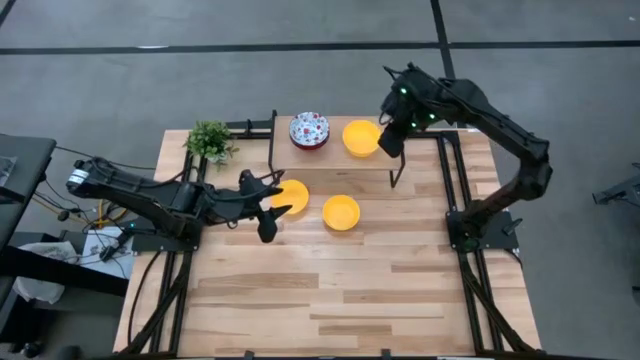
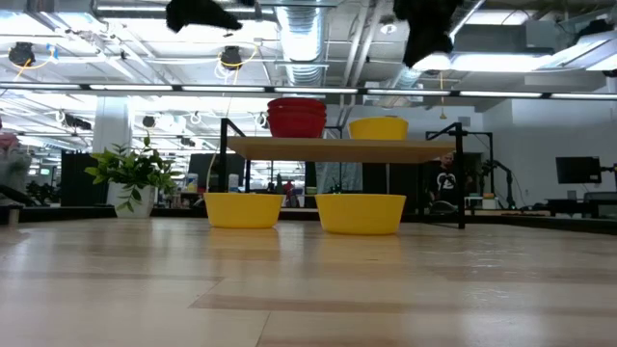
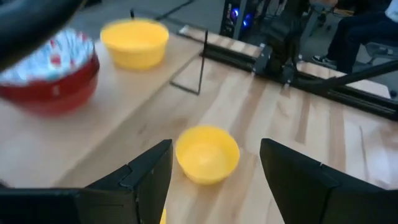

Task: Pick & Place Mini bowls
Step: Stack the right yellow bowl on top of the yellow bowl on the shelf

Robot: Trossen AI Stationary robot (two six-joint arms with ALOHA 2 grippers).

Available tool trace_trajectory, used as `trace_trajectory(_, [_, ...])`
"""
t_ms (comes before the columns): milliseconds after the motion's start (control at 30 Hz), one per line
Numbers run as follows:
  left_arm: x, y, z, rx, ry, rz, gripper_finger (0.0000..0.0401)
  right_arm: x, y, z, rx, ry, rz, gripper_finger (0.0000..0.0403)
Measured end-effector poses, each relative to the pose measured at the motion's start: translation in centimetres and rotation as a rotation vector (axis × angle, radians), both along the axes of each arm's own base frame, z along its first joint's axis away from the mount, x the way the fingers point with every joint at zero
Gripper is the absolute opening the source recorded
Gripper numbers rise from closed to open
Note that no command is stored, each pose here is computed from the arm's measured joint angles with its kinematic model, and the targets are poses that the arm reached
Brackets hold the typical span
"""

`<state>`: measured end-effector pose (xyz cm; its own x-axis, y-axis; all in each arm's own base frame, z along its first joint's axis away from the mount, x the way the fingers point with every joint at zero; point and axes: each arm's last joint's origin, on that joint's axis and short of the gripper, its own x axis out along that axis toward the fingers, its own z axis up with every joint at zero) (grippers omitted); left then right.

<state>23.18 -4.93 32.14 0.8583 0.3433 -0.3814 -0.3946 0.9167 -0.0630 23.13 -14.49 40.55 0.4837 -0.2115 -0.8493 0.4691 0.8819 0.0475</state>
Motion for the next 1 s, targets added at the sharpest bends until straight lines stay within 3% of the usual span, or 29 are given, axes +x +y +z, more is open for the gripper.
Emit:
trace_trajectory(133, [-1.5,0.3,-1.9,-0.071,-0.041,0.016,0.0242,-0.3,2.5,1.1,0.010,-0.044,0.030,0.0077])
trace_trajectory(467, [-5.0,1.0,-4.7,-0.080,-0.179,-0.040,0.0242,0.6,8.7,1.3,0.092,-0.014,0.174,0.0077])
trace_trajectory(867, [-7.6,1.6,-7.4,-0.102,-0.197,-0.072,0.0242,4.2,13.4,-0.8,0.140,0.064,0.312,0.0077])
trace_trajectory(1000, [-8.2,1.8,-7.9,-0.120,-0.210,-0.101,0.0242,5.7,14.1,-2.1,0.186,0.104,0.258,0.0077])
